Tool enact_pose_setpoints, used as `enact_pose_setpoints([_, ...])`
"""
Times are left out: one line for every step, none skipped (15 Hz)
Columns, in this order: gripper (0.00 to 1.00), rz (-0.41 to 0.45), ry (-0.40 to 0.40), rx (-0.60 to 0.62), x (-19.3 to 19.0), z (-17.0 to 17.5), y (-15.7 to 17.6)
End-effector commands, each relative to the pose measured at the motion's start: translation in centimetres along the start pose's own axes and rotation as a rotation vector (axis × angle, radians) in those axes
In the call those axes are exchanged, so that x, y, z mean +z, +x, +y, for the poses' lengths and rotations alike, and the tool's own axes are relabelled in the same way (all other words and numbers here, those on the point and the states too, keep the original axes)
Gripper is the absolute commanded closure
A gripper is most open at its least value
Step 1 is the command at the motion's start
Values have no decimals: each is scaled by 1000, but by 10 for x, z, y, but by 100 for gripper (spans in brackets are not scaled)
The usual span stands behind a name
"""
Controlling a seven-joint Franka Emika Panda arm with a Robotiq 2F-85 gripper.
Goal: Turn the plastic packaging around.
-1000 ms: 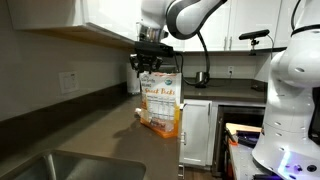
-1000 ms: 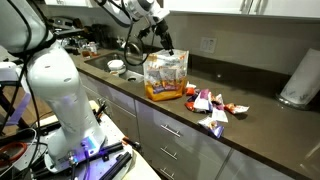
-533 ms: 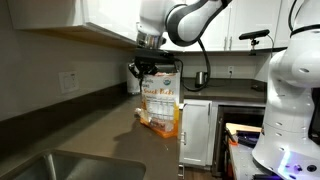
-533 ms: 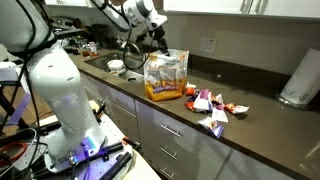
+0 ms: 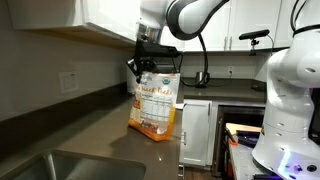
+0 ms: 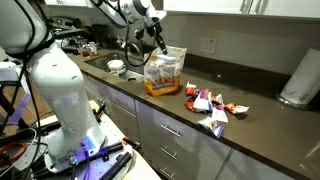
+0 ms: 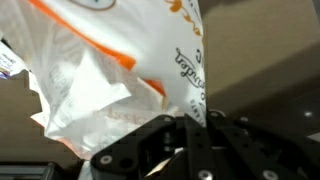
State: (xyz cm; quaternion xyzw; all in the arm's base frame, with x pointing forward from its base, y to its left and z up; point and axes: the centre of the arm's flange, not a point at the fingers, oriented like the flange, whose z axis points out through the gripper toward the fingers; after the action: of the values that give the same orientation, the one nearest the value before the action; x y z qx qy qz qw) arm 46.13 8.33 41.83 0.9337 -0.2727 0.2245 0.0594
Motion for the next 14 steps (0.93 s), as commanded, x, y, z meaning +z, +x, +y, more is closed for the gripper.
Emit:
enact_pose_setpoints([100,-13,47,-191,-20,18,1])
enact_pose_setpoints([100,-22,58,-244,-22,20,0])
enact_pose_setpoints([100,-29,61,-294,-23,22,-2])
enact_pose_setpoints([100,-36,64,-340,-24,22,-5])
enact_pose_setpoints([100,-44,70,-381,-24,22,-9])
enact_pose_setpoints([100,-50,72,-421,-24,21,-13])
enact_pose_setpoints([100,-59,77,-466,-23,19,-19])
enact_pose_setpoints([100,-70,87,-508,-22,16,-25])
enact_pose_setpoints([100,-80,93,-558,-21,13,-32])
enact_pose_setpoints([100,-90,107,-604,-21,11,-38])
enact_pose_setpoints([100,-99,124,-656,-21,7,-44])
enact_pose_setpoints([100,-104,137,-709,-21,5,-49])
enact_pose_setpoints([100,-111,156,-764,-21,3,-55])
enact_pose_setpoints([100,-115,171,-811,-21,1,-59])
